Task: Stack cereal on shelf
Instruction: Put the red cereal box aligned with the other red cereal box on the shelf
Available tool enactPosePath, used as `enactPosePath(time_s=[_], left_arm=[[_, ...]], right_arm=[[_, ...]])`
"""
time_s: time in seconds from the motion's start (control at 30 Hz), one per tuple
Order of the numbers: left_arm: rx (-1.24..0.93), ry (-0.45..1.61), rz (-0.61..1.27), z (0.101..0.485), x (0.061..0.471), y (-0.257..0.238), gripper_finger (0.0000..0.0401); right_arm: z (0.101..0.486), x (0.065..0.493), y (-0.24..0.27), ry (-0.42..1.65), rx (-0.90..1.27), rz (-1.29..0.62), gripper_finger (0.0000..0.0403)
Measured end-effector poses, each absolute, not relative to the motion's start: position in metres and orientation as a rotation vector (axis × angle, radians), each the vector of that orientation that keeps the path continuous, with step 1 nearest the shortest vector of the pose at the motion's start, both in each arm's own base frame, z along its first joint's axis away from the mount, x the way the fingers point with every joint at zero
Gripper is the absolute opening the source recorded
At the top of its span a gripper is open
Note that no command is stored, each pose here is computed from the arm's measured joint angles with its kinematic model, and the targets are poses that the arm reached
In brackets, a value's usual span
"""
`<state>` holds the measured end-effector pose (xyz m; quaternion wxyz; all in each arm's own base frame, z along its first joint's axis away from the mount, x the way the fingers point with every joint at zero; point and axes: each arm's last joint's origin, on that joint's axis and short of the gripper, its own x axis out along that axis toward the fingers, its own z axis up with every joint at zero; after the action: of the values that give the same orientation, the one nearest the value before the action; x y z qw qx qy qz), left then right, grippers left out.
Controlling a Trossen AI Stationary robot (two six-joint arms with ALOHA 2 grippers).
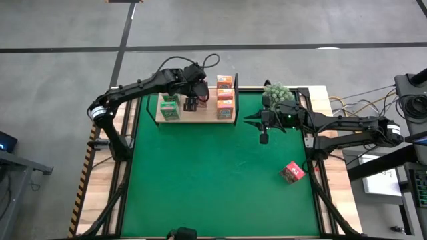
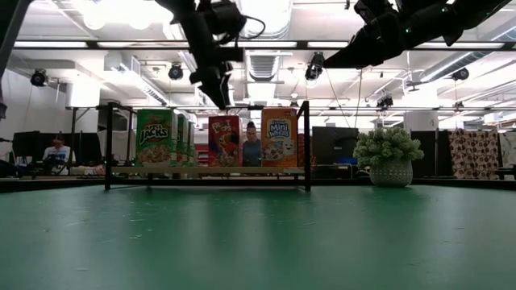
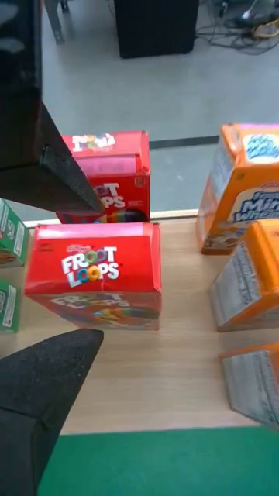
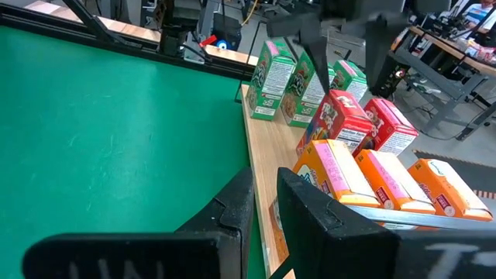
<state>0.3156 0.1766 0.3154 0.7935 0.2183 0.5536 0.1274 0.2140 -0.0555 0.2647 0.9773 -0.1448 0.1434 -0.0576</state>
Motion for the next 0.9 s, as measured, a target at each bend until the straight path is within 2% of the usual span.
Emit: enactPosePath(time_s=[0.43,0.9], left_arm=[[0.256,0.901,0.292,0.368,0.284,0.132,0.0236],[0.187,0.508,0.267,0.34,0.245,0.053,0.0236]], right_arm=[[0.265,0.214,-0.055,0.288,-0.288,-0.116,0.0052],[0.269,0.215,-0.056,0.242,-0.182,-0.136,0.0052]])
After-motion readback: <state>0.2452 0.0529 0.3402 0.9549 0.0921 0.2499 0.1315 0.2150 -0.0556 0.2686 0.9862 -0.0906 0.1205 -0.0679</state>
